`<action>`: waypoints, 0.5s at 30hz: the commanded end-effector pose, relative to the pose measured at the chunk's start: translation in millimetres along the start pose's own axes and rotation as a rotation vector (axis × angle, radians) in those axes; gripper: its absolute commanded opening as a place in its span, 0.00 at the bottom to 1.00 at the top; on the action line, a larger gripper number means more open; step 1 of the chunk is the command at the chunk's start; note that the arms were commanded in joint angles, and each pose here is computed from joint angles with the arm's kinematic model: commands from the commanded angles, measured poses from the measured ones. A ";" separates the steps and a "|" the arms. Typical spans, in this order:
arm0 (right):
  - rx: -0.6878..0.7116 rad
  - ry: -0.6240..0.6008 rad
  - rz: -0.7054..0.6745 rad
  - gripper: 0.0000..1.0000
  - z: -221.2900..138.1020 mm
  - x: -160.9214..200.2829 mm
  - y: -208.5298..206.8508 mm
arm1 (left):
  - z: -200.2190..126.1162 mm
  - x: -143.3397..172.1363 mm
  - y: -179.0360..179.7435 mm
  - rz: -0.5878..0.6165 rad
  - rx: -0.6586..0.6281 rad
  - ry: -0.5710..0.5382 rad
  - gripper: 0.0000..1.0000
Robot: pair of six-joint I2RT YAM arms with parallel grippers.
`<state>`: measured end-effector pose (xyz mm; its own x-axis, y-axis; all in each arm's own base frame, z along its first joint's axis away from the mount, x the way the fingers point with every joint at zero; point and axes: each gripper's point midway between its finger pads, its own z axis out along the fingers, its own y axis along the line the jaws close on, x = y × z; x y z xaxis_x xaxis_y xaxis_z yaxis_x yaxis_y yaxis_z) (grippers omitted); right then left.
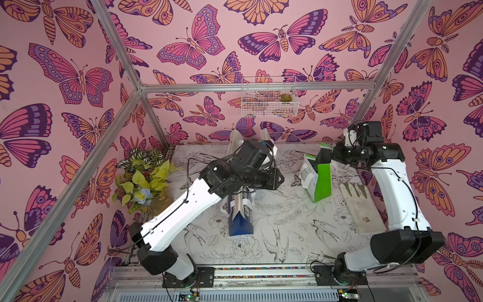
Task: Open the takeout bag
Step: Move the takeout bag to the center of the board.
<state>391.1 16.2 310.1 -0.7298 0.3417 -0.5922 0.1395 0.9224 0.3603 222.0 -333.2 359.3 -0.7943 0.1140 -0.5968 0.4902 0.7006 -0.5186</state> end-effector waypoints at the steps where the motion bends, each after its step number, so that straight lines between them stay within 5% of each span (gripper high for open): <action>1: -0.041 -0.073 0.004 0.00 -3.3 -21.0 4.6 | 10.4 18.9 34.0 -0.035 -0.099 0.022 0.34; 11: 0.006 -0.017 0.117 0.00 11.8 -3.9 -34.5 | -14.2 55.4 61.4 -0.129 -0.105 0.004 0.37; 15: 0.042 -0.007 0.119 0.14 14.3 -3.1 -40.7 | -21.5 55.9 61.8 -0.143 -0.097 -0.009 0.38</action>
<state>396.7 -18.8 288.1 -0.7017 0.4419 -0.5589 0.2388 0.8849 0.3999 196.8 -271.5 302.1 -0.8560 0.0431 -0.5152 0.3515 0.7792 -0.5189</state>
